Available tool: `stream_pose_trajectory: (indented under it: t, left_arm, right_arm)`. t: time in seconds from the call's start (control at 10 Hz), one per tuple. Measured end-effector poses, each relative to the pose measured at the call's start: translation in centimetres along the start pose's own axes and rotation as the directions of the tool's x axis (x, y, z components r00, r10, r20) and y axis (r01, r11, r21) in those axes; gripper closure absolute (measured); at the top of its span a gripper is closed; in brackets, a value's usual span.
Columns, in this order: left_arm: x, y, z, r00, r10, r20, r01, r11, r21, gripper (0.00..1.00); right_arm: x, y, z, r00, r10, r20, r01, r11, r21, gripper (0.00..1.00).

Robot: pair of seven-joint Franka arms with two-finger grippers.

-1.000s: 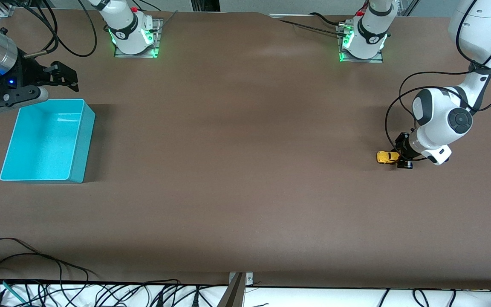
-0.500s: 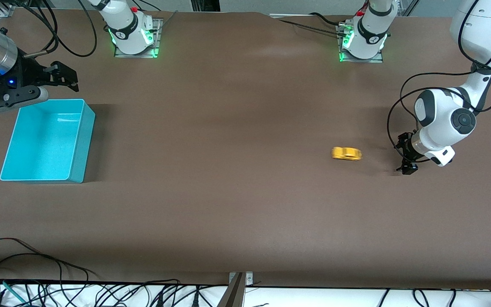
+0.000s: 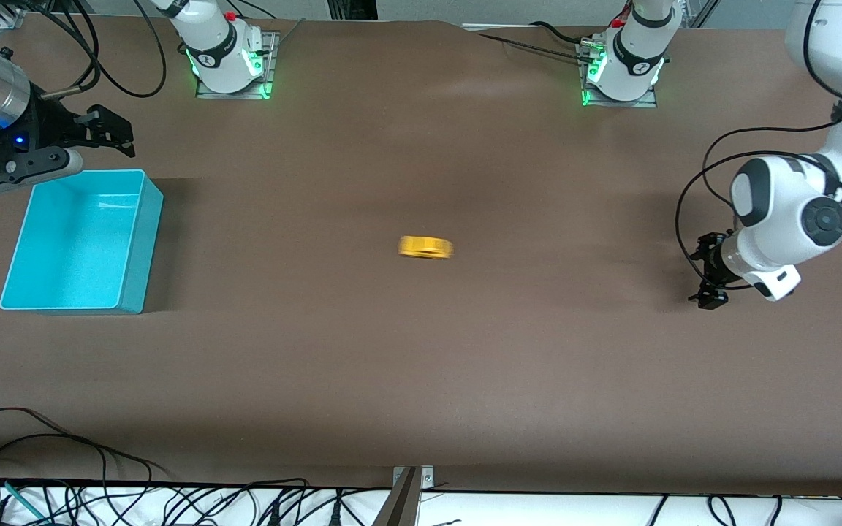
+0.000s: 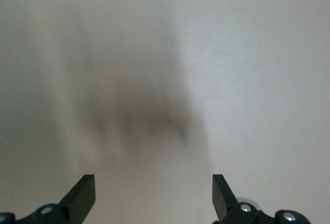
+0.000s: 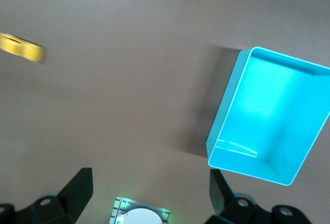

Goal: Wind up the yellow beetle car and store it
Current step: 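Release the car and lift the left gripper as the car drives off, then reach the right gripper down to the car beside the cyan box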

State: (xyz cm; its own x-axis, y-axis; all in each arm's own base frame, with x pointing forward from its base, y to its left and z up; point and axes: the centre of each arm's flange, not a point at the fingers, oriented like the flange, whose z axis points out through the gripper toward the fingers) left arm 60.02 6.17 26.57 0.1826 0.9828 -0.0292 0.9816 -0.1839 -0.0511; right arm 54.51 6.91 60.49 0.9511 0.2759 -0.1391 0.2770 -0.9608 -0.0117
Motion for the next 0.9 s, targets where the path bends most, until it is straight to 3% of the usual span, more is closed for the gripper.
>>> stream_pose_trajectory:
  t: [0.6,0.8,0.9]
  left_arm:
    - [1.2,3.4,-11.4,0.941,0.335,-0.043,-0.336,0.941,-0.04,0.0]
    - [1.3,3.7,-13.7,0.885,0.462,-0.062,-0.465,0.884,-0.044,0.0]
    - [1.3,3.7,-14.9,0.84,0.537,-0.08,-0.542,0.839,-0.05,0.0]
  right_arm:
    - [0.7,-0.2,0.2,1.0,-0.006,-0.023,0.006,1.0,-0.002,0.0]
    - [1.1,-1.0,0.5,1.0,-0.023,-0.018,0.023,1.0,-0.002,0.0]
    - [1.2,-1.2,0.7,1.0,-0.027,-0.014,0.027,1.0,-0.002,0.0]
